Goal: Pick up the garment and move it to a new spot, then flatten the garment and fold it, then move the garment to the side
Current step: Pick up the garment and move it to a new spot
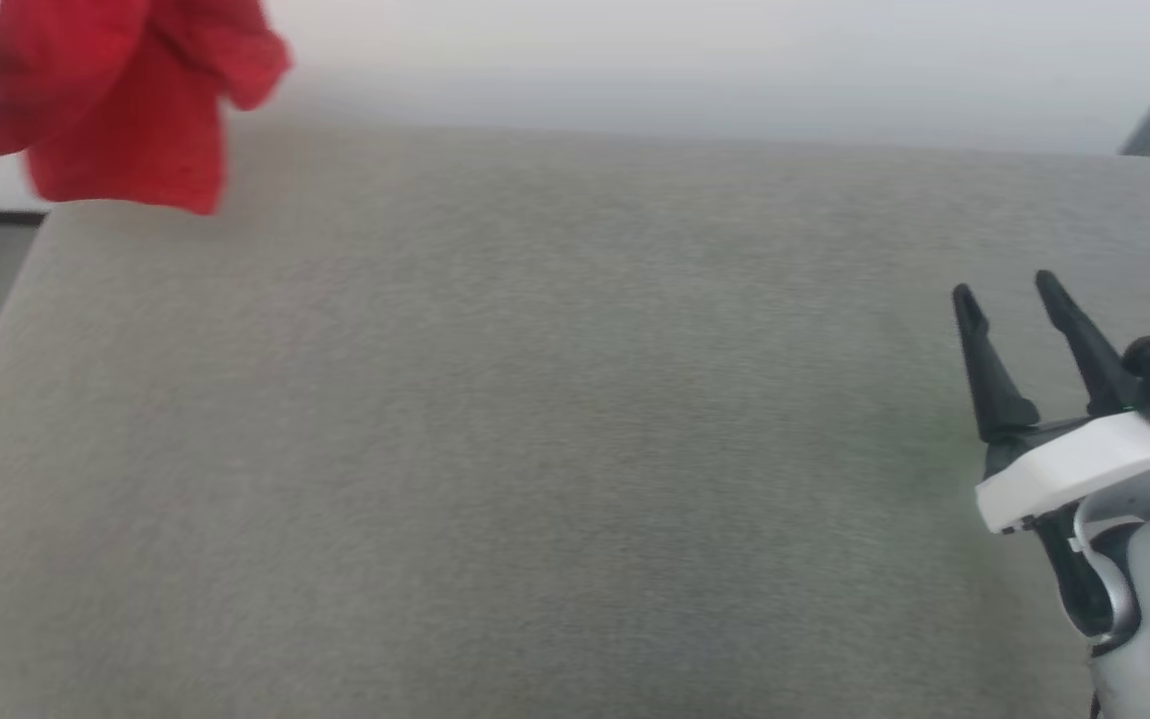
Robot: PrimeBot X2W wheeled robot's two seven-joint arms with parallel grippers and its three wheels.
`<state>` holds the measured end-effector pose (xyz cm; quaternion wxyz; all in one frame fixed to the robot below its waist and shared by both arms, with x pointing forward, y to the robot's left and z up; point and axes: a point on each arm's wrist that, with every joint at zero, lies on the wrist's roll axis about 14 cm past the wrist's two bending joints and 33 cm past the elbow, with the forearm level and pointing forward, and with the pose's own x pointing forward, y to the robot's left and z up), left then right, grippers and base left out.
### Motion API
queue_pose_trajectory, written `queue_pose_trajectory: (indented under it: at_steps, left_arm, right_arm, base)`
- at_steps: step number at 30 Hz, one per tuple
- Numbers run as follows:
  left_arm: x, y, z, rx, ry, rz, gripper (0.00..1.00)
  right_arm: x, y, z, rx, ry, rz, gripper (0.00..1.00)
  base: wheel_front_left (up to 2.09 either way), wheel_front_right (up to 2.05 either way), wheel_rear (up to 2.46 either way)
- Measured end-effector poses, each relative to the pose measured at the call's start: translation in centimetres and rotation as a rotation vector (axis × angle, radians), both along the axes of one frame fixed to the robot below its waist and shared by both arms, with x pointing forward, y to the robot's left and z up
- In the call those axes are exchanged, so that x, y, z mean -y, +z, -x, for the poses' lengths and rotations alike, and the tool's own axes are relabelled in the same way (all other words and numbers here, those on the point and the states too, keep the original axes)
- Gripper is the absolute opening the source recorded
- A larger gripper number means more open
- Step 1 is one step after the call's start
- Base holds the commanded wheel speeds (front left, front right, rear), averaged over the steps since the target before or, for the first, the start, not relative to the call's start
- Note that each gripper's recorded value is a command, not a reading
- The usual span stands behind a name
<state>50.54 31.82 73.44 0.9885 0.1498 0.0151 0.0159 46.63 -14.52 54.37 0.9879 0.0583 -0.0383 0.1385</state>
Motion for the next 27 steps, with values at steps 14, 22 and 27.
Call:
queue_pose_trajectory:
  at_steps: [14, 22, 27]
  left_arm:
    - [18.3, -3.1, -1.5, -0.087, -0.402, -0.025, 0.0]
    - [26.2, -11.4, 0.0, -0.319, -0.589, 0.038, 0.0]
    - [28.2, -18.1, 2.3, -0.499, -0.639, 0.071, 0.0]
  right_arm:
    - [11.7, 0.3, 5.0, 0.015, -0.325, 0.01, 1.0]
    - [14.7, -1.7, 7.4, -0.029, -0.442, -0.014, 1.0]
    - [14.2, -3.1, 7.4, -0.06, -0.444, -0.035, 1.0]
  base:
    - [0.0, 0.0, 0.0]
    - [0.0, 0.0, 0.0]
    - [0.0, 0.0, 0.0]
